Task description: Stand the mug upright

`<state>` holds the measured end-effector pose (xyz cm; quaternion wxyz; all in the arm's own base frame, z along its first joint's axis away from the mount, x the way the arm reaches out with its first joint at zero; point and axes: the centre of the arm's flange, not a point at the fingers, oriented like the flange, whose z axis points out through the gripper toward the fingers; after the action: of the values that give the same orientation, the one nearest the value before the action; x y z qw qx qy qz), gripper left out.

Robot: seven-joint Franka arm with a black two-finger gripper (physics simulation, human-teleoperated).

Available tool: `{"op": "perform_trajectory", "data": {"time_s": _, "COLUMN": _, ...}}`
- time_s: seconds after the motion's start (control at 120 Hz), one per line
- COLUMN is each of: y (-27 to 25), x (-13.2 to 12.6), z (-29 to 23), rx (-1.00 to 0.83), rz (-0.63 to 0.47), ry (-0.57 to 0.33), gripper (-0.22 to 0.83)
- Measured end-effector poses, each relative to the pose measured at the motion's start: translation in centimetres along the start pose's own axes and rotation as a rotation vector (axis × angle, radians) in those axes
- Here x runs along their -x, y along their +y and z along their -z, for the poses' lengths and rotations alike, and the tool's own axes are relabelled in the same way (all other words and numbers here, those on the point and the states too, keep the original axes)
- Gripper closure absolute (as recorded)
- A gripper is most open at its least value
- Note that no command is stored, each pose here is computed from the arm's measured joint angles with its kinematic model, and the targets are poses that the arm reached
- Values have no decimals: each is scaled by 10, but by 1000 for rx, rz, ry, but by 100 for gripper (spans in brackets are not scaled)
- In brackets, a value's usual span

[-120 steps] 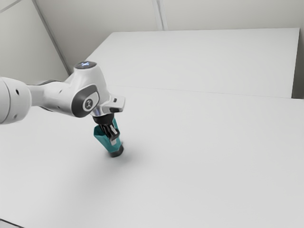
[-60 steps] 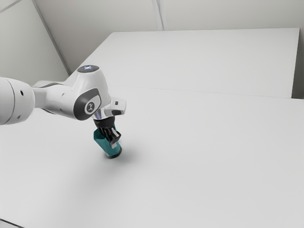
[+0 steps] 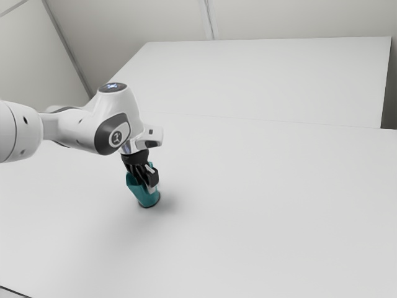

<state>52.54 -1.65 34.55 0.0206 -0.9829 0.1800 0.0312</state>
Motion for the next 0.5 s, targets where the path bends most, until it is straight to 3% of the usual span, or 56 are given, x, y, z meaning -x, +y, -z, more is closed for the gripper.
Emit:
{"op": "perform_trajectory", "data": {"time_s": 0.2, "y": 0, "x": 2, "z": 16, "rx": -4, "rz": 13, "ry": 28, "gripper": 28}}
{"op": "perform_trajectory", "data": {"time_s": 0.392, "y": 2, "x": 10, "z": 63, "rx": -24, "rz": 22, "ry": 94, "gripper": 24}}
{"op": "perform_trajectory", "data": {"time_s": 0.5, "y": 0, "x": 0, "z": 100, "rx": -38, "rz": 23, "ry": 136, "gripper": 22}}
